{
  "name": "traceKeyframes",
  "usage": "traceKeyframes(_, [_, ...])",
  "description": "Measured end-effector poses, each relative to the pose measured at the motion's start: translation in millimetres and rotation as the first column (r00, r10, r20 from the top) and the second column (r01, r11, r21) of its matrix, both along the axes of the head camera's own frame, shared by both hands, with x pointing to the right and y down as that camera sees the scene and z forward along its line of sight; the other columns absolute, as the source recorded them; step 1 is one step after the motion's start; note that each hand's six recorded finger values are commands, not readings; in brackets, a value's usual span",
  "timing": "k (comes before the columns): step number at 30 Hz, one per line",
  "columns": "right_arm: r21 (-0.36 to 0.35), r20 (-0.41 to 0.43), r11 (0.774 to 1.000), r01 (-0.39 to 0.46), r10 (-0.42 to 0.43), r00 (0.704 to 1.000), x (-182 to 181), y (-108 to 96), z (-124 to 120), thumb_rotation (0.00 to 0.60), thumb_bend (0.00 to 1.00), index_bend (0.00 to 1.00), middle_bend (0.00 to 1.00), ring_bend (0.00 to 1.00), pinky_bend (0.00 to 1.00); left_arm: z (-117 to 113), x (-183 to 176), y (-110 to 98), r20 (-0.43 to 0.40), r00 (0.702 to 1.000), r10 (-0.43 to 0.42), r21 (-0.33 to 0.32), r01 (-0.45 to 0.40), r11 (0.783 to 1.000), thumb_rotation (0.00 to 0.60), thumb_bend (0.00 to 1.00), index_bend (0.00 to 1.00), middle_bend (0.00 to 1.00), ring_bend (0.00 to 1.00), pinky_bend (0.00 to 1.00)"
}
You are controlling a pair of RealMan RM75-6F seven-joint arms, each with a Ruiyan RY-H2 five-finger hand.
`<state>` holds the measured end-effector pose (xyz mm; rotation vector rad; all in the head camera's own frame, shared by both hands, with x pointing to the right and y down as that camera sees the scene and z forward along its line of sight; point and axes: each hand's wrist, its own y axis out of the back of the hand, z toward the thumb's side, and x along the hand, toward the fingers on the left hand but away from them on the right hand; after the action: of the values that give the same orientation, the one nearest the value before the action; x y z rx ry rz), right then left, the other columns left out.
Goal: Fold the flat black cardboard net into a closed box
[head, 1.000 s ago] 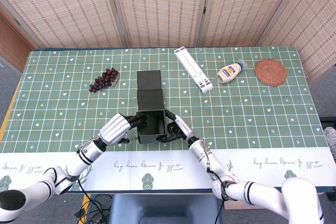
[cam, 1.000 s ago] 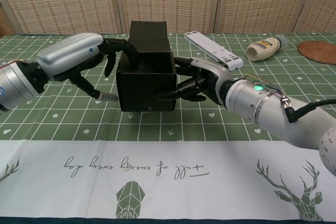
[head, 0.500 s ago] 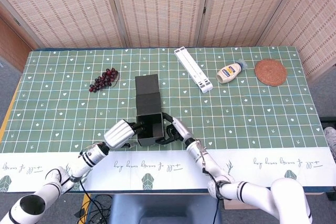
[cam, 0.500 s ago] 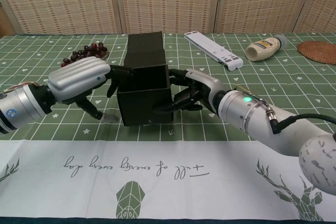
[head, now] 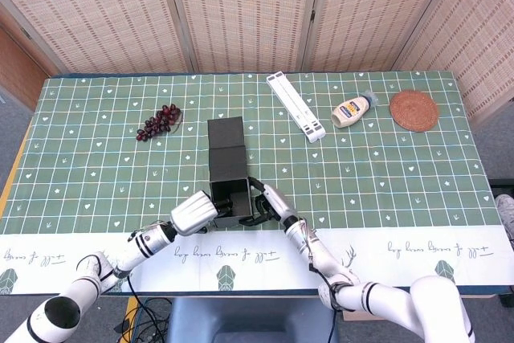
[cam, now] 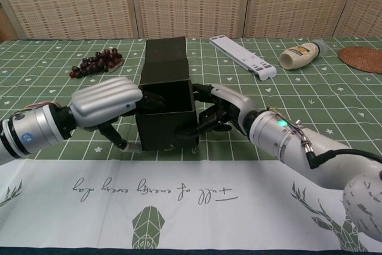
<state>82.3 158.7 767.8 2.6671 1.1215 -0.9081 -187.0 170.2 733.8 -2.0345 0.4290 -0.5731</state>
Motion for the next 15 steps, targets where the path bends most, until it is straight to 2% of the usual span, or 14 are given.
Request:
traceKeyframes(7, [0.016,0.003,1.0,0.014,-0.014,1.0,0.6,3.7,-1.5,0.6,0.08,0.45,0.49,0.8,1.0,-1.1,3.2,-1.8,-0.008,1.0,0.006,0.004,-0.006,1.0,0.6,0.09,0.57,0.51,0.6,0.89])
traceKeyframes(15, [0.034,-0.002,0.999,0.034,-0.034,0.999,1.1,6.8,-3.0,0.6,0.08,0.45,0.47,0.8,1.0,0.6,4.2,-2.6,0.007,1.0,0.028,0.005,-0.028,1.0,0.6,0.09,0.62,0.56,0.61,0.89])
